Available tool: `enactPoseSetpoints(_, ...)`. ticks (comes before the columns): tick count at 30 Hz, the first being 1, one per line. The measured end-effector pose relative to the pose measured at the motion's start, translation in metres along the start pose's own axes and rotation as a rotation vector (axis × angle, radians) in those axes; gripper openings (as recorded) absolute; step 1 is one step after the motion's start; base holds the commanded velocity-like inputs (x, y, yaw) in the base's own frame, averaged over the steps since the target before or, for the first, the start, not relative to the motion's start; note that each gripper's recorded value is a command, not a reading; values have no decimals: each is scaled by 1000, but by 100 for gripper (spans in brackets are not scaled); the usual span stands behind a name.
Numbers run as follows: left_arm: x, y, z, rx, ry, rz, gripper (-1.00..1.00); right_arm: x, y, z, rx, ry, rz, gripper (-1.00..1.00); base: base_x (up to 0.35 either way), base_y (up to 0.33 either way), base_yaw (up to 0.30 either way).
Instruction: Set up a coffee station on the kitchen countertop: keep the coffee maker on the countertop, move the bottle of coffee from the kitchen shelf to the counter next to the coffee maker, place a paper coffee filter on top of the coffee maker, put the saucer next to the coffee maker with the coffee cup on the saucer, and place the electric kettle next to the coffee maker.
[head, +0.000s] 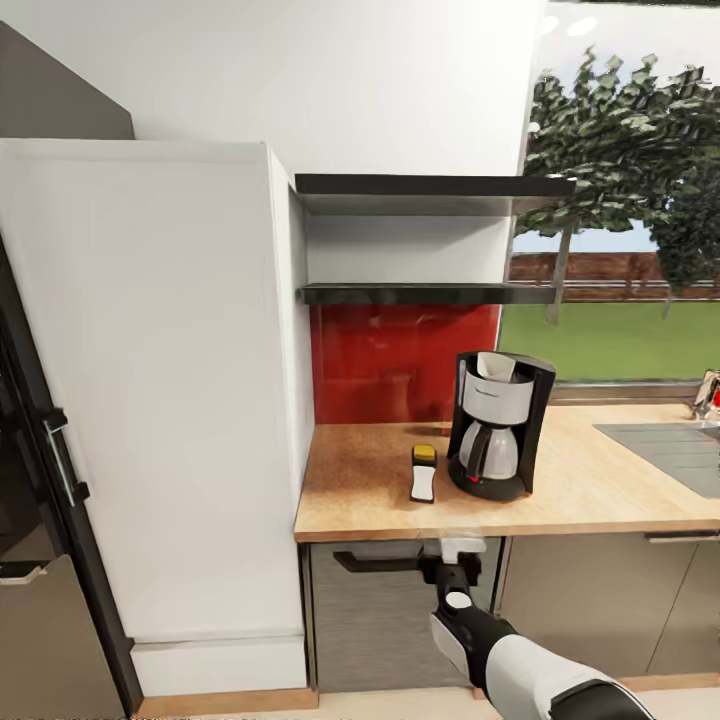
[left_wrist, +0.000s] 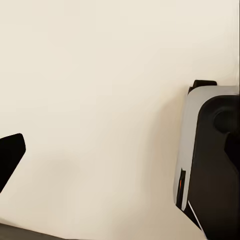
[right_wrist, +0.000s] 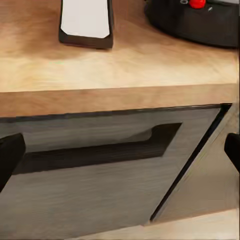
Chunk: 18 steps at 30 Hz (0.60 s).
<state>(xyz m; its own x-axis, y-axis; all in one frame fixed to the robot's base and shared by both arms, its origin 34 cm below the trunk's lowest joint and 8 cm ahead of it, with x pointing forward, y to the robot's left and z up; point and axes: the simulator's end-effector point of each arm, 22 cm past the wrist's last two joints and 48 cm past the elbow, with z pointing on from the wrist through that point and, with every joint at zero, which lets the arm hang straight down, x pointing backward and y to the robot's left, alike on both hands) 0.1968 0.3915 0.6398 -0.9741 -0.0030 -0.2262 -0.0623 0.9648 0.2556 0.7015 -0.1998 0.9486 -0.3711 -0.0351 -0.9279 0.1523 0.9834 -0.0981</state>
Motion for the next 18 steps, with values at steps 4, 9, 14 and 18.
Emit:
enactPoseSetpoints(4,-9,-4,0,9,-19,-4,100,58,-13,-19,14,19,-3,100,-8,0,0)
enactPoseSetpoints(9,-10,-4,0,8,-21,-6,100,131,-29,-46,23,110,-30,100,0,0,0)
enactPoseSetpoints(14,-9,-4,0,7,-21,-9,100,186,-35,-71,14,217,-62,100,0,0,0)
enactPoseSetpoints(18,-7,-3,0,4,-18,-10,100,267,-38,-104,-87,502,-142,100,0,0,0)
